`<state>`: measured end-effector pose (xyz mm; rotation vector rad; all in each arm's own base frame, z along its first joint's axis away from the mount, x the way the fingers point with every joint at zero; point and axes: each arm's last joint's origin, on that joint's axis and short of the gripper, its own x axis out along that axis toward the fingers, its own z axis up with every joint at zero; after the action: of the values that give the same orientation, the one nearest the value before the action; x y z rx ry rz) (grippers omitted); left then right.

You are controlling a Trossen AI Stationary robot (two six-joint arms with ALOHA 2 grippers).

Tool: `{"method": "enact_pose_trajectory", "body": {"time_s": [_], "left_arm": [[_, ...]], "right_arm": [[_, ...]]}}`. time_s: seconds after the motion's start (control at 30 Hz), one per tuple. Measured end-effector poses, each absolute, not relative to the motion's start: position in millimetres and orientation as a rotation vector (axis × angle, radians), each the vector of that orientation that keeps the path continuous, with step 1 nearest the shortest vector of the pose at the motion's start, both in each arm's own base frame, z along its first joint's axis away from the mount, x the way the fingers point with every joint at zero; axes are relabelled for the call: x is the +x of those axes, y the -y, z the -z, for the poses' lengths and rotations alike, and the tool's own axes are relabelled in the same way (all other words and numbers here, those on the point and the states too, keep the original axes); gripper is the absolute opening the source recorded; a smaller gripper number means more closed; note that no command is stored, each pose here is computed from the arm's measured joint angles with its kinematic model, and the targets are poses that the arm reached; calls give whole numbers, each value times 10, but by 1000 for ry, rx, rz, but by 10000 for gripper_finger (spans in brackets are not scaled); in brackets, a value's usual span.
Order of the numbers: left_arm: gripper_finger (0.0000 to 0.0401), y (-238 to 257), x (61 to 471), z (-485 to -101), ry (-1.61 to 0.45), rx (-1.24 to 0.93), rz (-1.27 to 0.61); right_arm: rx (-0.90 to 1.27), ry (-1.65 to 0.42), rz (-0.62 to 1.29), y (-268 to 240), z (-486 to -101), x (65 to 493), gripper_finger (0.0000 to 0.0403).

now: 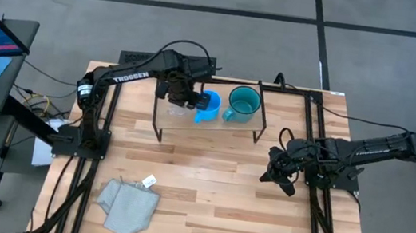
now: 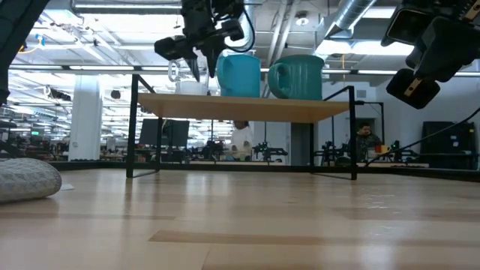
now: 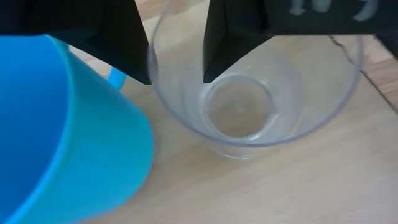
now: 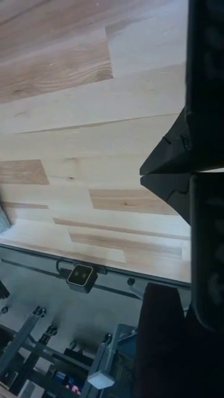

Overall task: Stack small to large cups/mugs on shelf
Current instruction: Put the transparent mug on the shelf

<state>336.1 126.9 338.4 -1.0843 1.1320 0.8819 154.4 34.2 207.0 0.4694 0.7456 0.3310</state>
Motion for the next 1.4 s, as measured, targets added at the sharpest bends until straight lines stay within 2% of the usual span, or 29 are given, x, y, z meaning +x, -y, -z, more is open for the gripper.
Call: {"method": "enact_pose_trajectory", "body": {"time_s": [0.23, 1.17, 1.4], "left_arm": [[133, -1266, 3335, -3445, -1129, -1060, -895], [132, -1119, 3293, -3496, -1186, -1208, -943], [132, -1155, 3282, -3494, -1148, -1076, -1025]], "right_arm": [[469, -746, -331, -342, -2070, 1544, 12], [470, -745, -331, -342, -2070, 1544, 12], [470, -746, -332, -342, -2070, 1544, 12]]}}
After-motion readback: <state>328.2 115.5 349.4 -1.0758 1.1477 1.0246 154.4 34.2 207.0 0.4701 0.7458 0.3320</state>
